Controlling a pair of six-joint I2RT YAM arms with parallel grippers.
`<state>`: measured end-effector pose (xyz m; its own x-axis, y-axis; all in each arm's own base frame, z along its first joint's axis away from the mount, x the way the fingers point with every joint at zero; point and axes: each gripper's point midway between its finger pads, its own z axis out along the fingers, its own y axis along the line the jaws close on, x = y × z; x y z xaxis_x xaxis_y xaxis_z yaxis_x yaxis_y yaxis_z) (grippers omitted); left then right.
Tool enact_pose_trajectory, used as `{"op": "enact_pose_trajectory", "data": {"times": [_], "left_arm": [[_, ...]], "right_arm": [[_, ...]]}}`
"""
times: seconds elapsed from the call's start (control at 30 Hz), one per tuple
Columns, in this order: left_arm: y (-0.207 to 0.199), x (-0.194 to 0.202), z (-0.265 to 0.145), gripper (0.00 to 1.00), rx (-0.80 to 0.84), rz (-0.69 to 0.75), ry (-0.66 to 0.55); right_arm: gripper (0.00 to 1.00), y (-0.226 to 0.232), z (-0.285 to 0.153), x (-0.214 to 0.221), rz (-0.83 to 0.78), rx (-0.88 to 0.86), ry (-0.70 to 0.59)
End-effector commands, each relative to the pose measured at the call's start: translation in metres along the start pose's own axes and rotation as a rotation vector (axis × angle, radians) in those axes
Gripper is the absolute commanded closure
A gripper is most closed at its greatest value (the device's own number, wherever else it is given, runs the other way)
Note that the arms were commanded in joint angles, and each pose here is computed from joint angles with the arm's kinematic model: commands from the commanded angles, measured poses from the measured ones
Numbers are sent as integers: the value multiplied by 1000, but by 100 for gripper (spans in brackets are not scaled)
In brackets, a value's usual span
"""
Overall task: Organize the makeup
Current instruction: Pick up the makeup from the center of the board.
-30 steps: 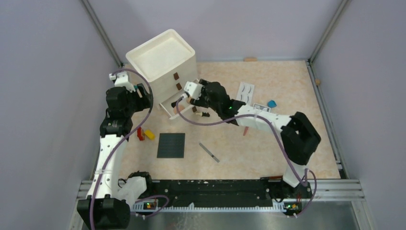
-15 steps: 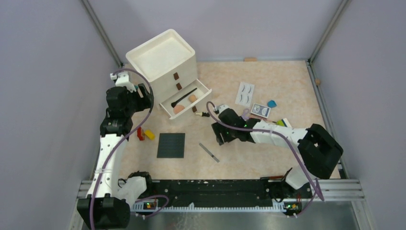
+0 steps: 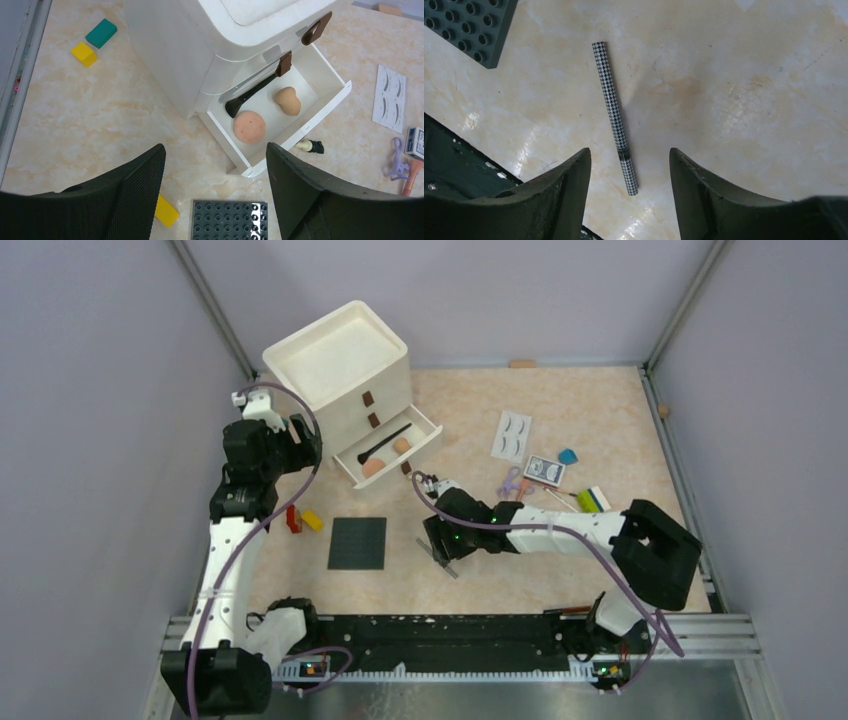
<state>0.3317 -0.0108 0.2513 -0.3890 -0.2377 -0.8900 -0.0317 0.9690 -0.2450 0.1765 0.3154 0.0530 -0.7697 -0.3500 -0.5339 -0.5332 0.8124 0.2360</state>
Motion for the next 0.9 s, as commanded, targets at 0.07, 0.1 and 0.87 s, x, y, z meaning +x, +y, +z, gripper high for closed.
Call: {"op": "enact_pose_trajectory", "data": {"times": [0.07, 0.1, 0.87], "left_arm": [[-6, -9, 2, 21, 29, -6, -31], [-6, -9, 2, 21, 28, -6, -29], [-3, -10, 1, 22, 15, 0, -36]], "right_arm": [[48, 18, 20, -2, -107, 31, 36], [49, 19, 23, 0, -132, 44, 48], [100, -13, -17, -183, -202, 167, -402]]}}
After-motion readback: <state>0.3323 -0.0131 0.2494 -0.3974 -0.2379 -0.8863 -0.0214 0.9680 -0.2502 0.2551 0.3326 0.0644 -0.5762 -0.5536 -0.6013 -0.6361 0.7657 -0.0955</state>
